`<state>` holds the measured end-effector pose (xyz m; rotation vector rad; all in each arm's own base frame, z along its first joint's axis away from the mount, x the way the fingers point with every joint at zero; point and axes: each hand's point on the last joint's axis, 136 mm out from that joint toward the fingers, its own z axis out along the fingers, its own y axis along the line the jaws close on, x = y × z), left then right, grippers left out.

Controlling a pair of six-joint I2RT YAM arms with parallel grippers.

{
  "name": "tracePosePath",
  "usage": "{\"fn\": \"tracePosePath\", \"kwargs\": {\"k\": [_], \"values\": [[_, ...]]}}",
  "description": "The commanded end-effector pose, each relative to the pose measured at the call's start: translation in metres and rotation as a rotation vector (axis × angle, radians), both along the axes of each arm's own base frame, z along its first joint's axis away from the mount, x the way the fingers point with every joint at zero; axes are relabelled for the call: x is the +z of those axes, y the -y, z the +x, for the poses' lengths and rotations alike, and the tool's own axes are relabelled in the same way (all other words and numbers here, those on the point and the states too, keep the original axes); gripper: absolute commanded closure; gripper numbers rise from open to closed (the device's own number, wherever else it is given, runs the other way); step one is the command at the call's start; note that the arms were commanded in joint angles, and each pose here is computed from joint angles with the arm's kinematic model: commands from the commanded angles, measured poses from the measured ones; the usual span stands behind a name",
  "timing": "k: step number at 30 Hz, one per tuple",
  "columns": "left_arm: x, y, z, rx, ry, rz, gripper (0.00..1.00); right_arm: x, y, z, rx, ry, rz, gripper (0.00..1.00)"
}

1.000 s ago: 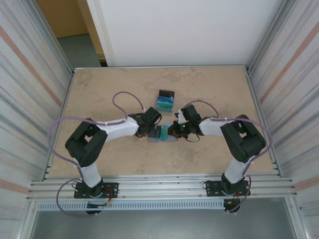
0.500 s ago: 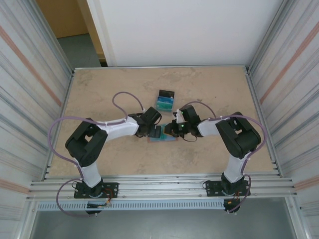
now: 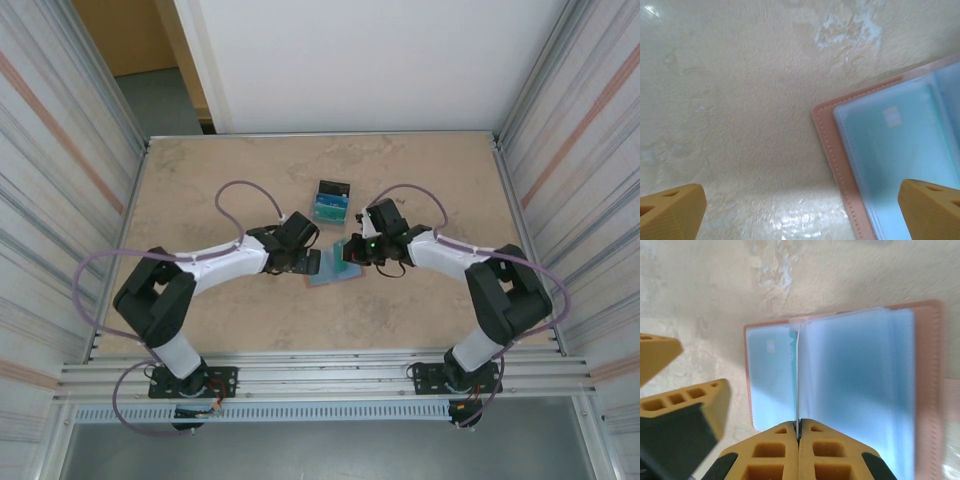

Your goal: Take the credit cards out of the card holder

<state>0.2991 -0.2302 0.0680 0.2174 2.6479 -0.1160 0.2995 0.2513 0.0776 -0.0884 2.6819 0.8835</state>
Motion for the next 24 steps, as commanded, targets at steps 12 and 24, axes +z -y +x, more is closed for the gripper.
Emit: {"fn": "tracePosePath", "kwargs": {"k": [12,24], "values": [[0.039,-0.036,-0.007,0.071,0.108,-0.034,0.01,0.073,0.017,0.065,0.271,0.404,-0.415,1.0],[0.03,-0.052,-0.017,0.128,0.093,-0.027,0.01,0.058,-0.024,0.122,0.571,0.557,-0.512,1.0]]}}
